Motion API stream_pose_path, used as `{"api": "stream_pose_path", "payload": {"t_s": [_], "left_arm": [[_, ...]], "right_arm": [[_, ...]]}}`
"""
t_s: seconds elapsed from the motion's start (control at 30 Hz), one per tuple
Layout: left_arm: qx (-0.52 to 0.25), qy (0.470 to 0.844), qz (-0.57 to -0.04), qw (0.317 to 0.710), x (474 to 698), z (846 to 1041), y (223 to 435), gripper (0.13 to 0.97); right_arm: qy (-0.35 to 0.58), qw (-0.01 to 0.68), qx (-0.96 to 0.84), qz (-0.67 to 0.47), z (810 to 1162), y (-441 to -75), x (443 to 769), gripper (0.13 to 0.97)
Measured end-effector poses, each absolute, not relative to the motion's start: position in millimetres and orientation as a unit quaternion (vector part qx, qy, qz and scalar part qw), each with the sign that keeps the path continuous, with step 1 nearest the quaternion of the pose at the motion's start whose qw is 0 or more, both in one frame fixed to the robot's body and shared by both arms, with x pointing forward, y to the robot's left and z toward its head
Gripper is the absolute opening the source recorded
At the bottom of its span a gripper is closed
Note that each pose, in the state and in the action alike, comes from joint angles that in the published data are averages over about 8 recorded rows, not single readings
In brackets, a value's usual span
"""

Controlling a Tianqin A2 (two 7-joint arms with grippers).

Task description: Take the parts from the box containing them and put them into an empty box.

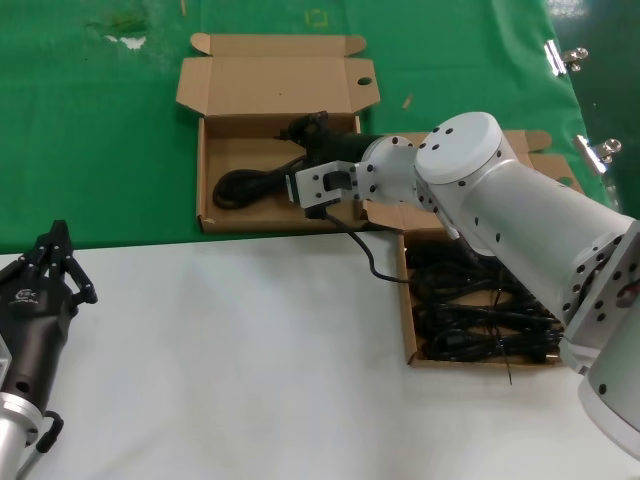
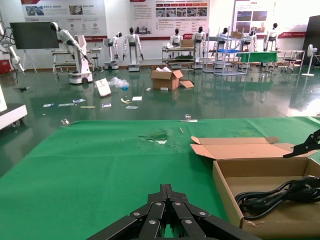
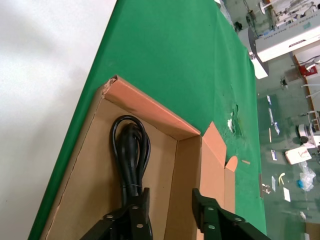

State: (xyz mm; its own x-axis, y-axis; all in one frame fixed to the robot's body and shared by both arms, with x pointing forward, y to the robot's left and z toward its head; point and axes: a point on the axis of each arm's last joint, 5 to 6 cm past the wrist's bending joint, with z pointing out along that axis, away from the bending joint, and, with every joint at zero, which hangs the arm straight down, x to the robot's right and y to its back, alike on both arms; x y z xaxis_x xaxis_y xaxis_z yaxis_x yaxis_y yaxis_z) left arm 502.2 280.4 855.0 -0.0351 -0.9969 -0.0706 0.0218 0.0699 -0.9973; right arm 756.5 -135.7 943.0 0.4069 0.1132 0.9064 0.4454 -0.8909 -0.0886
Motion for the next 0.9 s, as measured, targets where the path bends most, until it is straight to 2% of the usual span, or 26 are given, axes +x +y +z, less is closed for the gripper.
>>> {"api": "stream_pose_path", "payload": {"t_s": [0.17, 0.3, 0.57, 0.6, 0.87, 0.9], "left_arm": [[-0.468, 0.521, -0.496, 0.513, 502.2, 855.0, 280.4, 0.140], [-0.468, 0.521, -0.496, 0.513, 502.2, 855.0, 280.4, 0.140], [-0.468, 0.521, -0.496, 0.513, 502.2, 855.0, 280.4, 0.140], [-0.468, 0.521, -0.496, 0.513, 502.2, 855.0, 280.4, 0.140], [-0.468, 0.521, -0.496, 0.513, 502.2, 855.0, 280.4, 0.140], [-0.468, 0.521, -0.496, 0.513, 502.2, 855.0, 280.4, 0.140]], "right_arm": [[-0.169, 0.161, -0.823, -0.518, 943.4, -136.9, 756.9, 0.366], [-0.164, 0.167, -0.822, -0.519, 945.1, -137.8, 757.6, 0.366], [-0.141, 0.195, -0.818, -0.523, 952.1, -141.2, 760.1, 0.551], [-0.138, 0.199, -0.817, -0.524, 953.4, -142.2, 760.7, 0.551], [-0.115, 0.223, -0.808, -0.533, 963.8, -159.0, 765.5, 0.751], [-0.112, 0.226, -0.807, -0.534, 964.5, -162.7, 766.0, 0.751]]}}
